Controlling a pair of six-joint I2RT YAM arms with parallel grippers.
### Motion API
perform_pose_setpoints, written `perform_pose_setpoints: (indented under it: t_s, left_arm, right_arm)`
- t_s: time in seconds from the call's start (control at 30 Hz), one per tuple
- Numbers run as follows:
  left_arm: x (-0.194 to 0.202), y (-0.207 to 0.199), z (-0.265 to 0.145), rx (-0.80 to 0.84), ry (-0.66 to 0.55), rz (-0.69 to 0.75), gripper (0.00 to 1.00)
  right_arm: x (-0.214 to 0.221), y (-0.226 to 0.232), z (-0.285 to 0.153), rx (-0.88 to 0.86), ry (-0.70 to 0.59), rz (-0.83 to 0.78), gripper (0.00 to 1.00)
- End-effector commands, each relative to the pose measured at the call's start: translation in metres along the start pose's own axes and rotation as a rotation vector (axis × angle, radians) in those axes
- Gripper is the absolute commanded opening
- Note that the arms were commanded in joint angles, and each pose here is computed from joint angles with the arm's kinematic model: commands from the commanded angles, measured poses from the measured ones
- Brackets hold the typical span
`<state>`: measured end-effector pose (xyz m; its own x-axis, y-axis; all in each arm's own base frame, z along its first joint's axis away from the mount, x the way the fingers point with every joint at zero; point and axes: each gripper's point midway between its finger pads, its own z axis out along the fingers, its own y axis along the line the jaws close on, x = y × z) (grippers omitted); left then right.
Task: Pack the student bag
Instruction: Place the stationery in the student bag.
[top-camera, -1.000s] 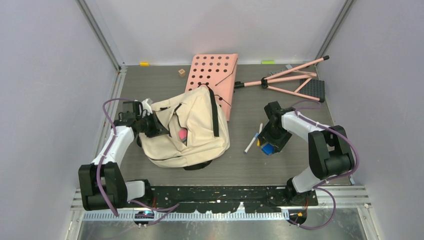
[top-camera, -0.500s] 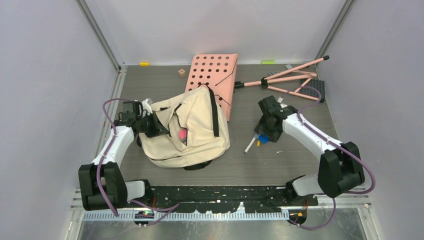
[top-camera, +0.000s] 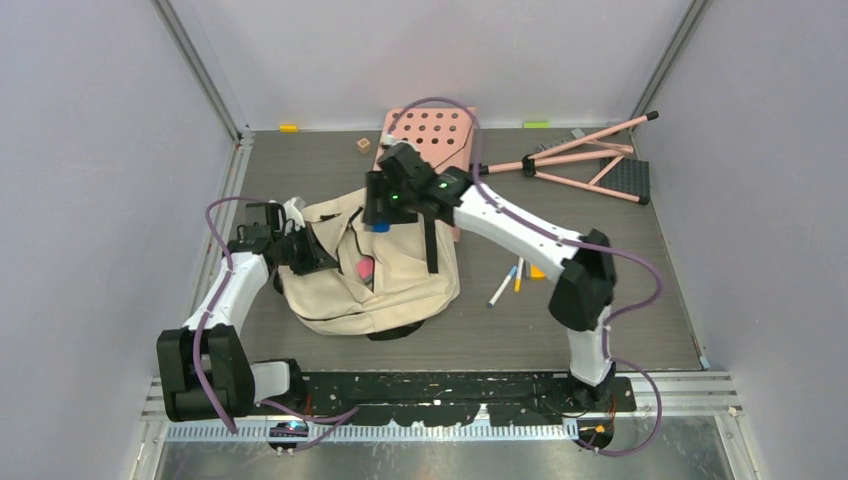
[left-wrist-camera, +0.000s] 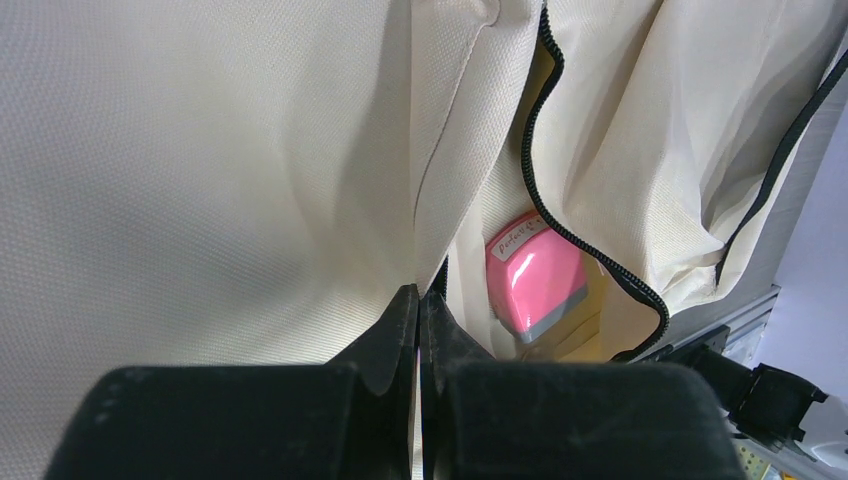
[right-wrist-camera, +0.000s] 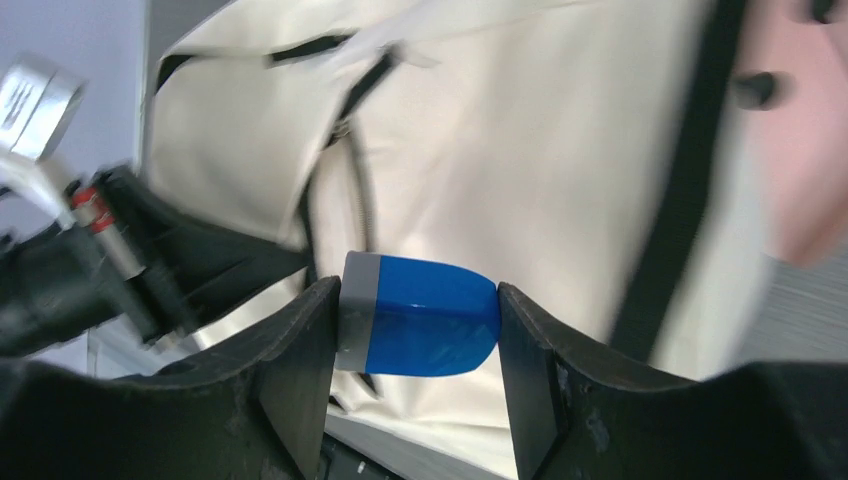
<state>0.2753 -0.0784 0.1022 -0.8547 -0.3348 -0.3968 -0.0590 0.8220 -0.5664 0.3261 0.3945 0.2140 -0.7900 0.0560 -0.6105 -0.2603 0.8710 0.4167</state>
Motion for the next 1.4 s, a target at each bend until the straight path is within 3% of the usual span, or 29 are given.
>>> perform_pose_setpoints:
  t_s: [0.0, 0.17, 0.7, 1.13, 1.37]
  left_arm:
    - [-0.002, -0.002, -0.005, 0.013, -0.02, 0.015, 0.0]
    - [-0.002, -0.003, -0.004, 0.02, -0.021, 0.016, 0.0]
    - [-0.004, -0.004, -0.006, 0.019, -0.031, 0.02, 0.0]
    - [-0.003, -0.005, -0.006, 0.022, -0.029, 0.019, 0.0]
    - [-0.002, -0.004, -0.006, 0.018, -0.027, 0.018, 0.0]
  right_arm:
    - [0.023, 0.091, 0.004, -0.308, 0.12, -0.205, 0.35]
    - [0.038, 0.132, 0.012, -0.463, 0.22, -0.259, 0.36]
    - [0.106, 0.072, 0.067, -0.252, 0.468, -0.312, 0.34]
    - [0.09, 0.055, 0.118, -0.152, 0.288, -0.374, 0.32]
    - [0.08, 0.019, 0.141, 0.033, 0.219, -0.453, 0.31]
